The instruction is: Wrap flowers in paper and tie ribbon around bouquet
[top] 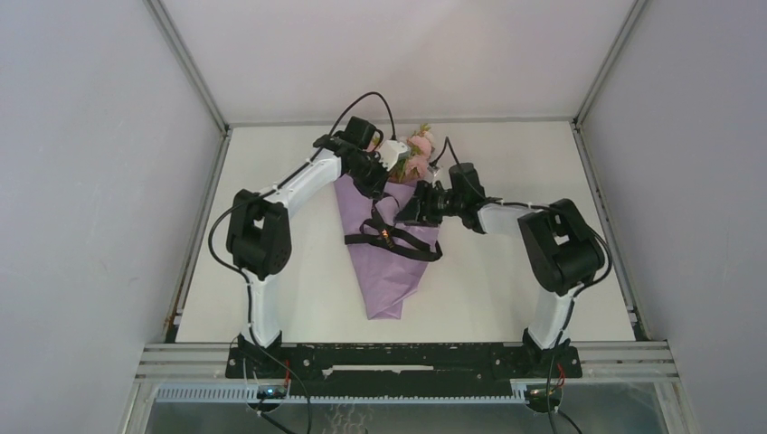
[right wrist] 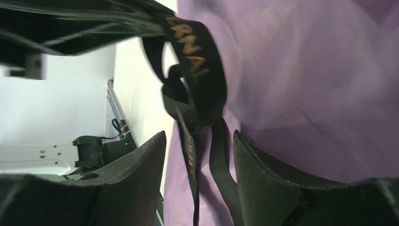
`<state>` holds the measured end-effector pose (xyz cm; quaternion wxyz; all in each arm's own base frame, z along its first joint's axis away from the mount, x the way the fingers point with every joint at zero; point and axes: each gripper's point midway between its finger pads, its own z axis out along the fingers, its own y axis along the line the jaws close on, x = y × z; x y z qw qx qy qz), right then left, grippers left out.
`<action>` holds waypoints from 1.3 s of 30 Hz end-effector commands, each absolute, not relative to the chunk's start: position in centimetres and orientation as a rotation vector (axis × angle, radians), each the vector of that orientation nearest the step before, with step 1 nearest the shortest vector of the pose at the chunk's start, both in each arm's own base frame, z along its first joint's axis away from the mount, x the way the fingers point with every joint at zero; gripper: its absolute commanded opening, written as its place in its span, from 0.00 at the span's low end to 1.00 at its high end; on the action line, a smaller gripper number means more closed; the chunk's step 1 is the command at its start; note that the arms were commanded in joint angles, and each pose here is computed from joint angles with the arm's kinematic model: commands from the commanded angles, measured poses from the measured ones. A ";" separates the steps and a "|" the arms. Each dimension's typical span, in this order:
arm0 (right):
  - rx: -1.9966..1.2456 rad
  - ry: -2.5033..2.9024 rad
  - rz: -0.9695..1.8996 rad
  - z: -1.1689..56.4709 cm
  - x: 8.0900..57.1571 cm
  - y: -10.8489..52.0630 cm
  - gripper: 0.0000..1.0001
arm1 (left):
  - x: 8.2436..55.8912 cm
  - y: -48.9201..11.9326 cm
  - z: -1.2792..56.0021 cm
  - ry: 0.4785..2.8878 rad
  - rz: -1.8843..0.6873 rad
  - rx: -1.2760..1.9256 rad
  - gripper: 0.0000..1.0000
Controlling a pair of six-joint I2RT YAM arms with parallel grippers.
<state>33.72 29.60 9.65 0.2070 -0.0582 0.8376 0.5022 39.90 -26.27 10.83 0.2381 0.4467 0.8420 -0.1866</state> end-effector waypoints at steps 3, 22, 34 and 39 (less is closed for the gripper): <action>-0.050 2.300 1.337 8.5 36.6 30.6 0.58 | 41.2 -26.6 12.4 2.222 -0.456 1.278 0.01; 0.238 2.325 1.340 6.4 39.8 31.1 0.13 | 40.6 -26.0 11.8 2.234 -0.395 1.421 0.06; 0.160 2.386 1.300 5.8 38.1 31.7 0.00 | 47.5 -20.2 20.3 2.067 0.239 1.211 0.21; 0.149 2.387 1.299 6.1 38.0 31.7 0.00 | 52.1 -12.9 22.3 2.082 0.630 0.844 0.57</action>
